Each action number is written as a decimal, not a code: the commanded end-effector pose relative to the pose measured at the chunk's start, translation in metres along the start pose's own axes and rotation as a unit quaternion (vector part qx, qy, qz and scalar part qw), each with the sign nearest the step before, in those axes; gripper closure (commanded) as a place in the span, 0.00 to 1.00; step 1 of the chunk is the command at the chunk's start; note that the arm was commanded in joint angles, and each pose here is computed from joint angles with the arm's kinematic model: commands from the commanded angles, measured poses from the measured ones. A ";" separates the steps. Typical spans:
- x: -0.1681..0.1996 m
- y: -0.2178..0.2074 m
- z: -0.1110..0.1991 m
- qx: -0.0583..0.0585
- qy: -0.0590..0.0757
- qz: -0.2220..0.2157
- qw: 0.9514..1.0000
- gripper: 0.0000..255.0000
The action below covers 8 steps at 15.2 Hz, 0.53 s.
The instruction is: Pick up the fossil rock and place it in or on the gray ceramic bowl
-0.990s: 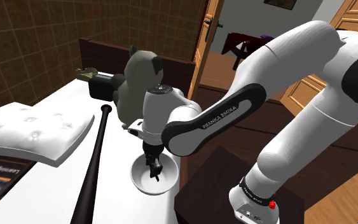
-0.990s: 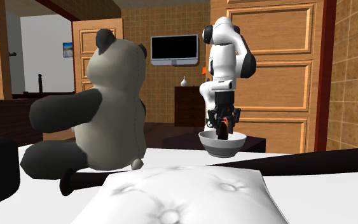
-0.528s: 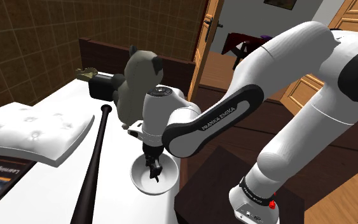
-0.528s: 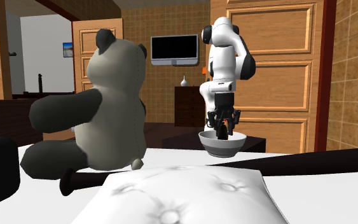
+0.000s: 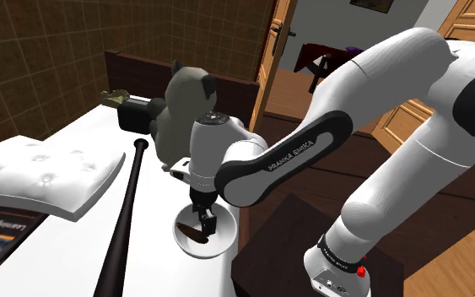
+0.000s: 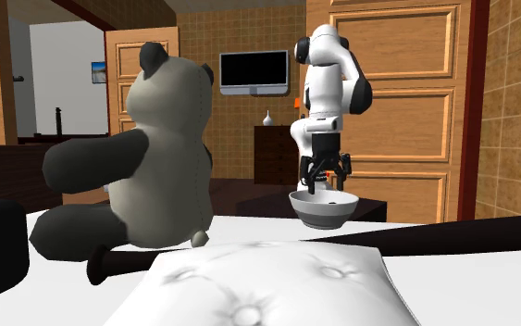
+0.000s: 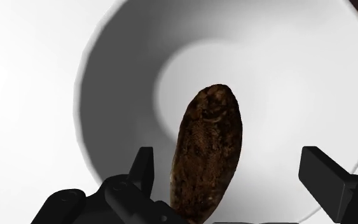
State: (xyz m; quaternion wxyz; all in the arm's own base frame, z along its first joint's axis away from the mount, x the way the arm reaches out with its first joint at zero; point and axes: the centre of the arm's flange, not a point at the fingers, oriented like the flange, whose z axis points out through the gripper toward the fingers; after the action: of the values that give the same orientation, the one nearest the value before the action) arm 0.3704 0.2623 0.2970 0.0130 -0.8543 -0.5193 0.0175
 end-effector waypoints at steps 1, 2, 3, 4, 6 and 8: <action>0.001 -0.001 -0.020 0.001 0.000 0.000 1.000 0.00; 0.001 -0.001 -0.034 0.001 0.000 0.000 1.000 0.00; 0.001 -0.001 -0.044 0.001 0.000 0.000 1.000 0.00; 0.001 -0.001 -0.044 0.001 0.000 0.000 1.000 0.00; 0.001 -0.001 -0.044 0.001 0.000 0.000 1.000 0.00; 0.001 -0.001 -0.044 0.001 0.000 0.000 1.000 0.00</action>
State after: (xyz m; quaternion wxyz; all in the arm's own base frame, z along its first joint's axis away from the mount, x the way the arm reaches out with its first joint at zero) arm 0.3721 0.2635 0.3406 0.0135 -0.8543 -0.5193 0.0176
